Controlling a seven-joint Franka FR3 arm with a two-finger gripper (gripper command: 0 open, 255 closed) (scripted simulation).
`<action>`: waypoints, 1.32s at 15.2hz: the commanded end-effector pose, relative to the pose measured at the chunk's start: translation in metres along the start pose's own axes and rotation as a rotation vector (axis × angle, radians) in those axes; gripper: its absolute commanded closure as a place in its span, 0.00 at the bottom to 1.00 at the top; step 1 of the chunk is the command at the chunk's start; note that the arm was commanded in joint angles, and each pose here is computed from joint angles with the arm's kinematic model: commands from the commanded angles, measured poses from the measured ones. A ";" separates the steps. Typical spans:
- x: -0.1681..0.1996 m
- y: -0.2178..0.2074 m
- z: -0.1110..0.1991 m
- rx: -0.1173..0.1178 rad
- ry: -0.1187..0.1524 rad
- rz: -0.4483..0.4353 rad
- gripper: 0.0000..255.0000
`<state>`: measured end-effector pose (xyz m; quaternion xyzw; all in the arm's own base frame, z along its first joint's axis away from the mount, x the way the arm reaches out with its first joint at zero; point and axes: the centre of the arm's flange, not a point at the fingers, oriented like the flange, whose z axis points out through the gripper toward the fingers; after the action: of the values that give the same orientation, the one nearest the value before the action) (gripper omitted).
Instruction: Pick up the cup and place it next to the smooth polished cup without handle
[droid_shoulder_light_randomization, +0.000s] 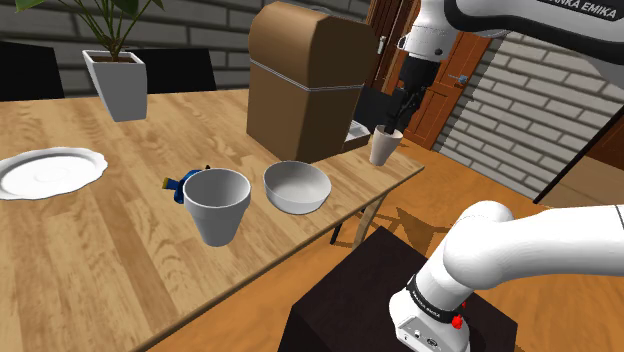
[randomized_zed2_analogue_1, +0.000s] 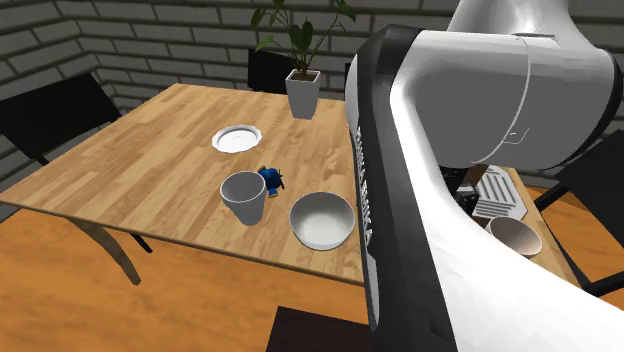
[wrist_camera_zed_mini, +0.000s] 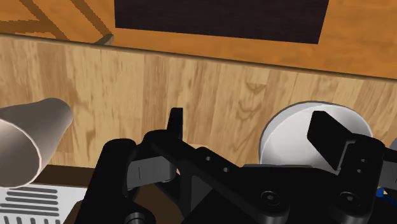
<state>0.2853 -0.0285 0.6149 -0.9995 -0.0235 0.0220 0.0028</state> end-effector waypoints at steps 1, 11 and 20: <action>0.000 0.000 0.000 0.000 0.000 0.000 0.00; 0.056 -0.113 0.031 0.007 0.012 -0.016 0.00; 0.105 -0.217 0.057 0.013 0.023 -0.030 0.00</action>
<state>0.3728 0.1790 0.5589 -0.9992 -0.0380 0.0115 0.0090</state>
